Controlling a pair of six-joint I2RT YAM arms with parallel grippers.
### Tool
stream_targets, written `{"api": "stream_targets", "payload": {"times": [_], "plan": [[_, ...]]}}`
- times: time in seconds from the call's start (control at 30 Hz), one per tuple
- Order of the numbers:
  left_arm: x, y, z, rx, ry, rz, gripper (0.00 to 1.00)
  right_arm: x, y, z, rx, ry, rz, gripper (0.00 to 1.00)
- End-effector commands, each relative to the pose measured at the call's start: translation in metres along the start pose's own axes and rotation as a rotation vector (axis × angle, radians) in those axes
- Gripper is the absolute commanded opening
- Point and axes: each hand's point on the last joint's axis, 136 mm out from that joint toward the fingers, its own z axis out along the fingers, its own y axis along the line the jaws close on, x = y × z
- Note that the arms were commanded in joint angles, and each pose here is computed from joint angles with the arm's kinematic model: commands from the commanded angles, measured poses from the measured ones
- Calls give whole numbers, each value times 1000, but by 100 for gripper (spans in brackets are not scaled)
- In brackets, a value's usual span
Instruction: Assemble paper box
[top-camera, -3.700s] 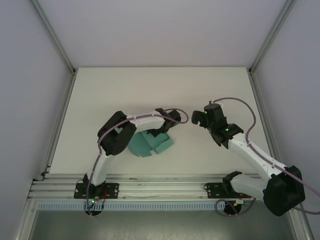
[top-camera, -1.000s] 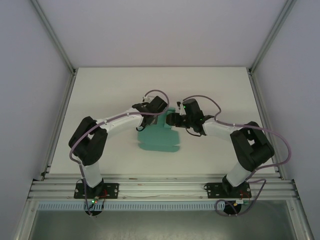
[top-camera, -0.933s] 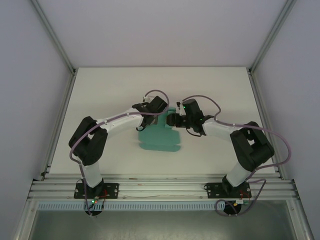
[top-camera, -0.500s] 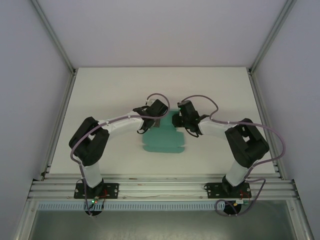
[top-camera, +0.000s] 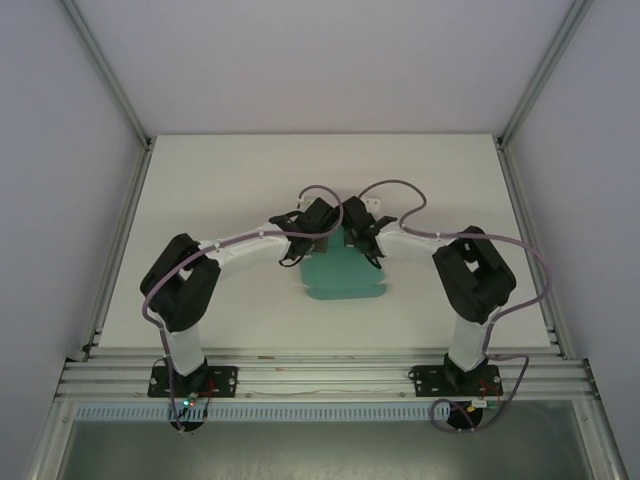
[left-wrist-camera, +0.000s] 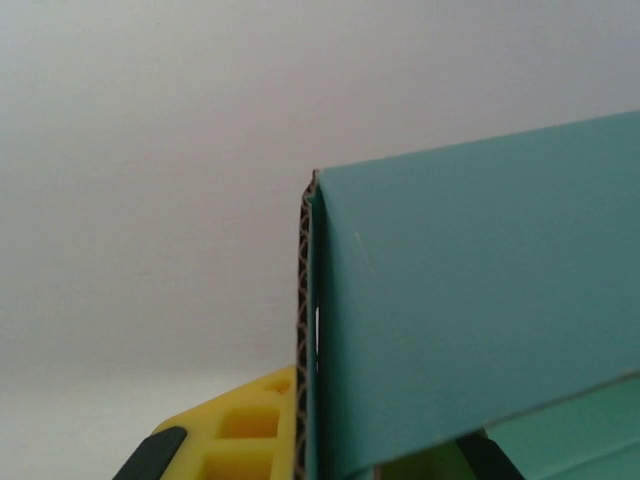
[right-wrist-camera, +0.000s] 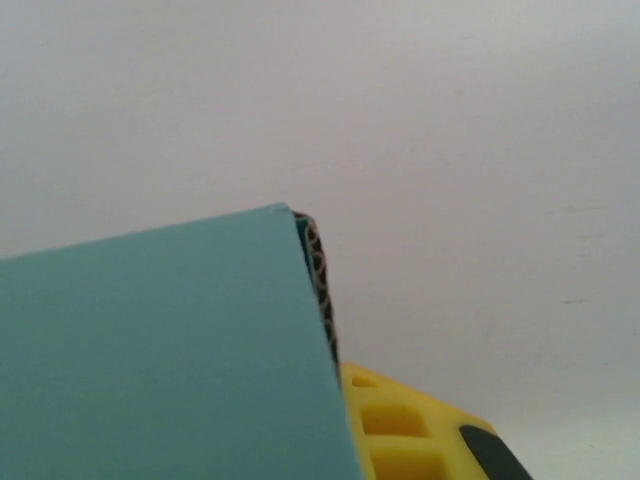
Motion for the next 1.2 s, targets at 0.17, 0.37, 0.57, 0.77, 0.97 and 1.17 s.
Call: {"api": "stream_targets", "payload": {"times": [0.17,0.37,0.57,0.77,0.97,1.17], "plan": [[8,25,6,-120,41,-6,0,2,-53,17,260,-150,13,0],[8,24,9,-125,45,-3,0,-1,3,9,-151,-214,8,6],[6,21,10,-103,41,-4,0,-11,25,-29,-407,-228,-1,29],[-2,16,6,-52,18,-13,0,-14,30,-68,-539,-235,-32,65],[-8,13,-1,24,7,33,0,-23,19,-109,-601,-282,-19,87],[-5,-2,-28,225,39,336,0,-38,-28,-144,-519,-370,89,100]]}}
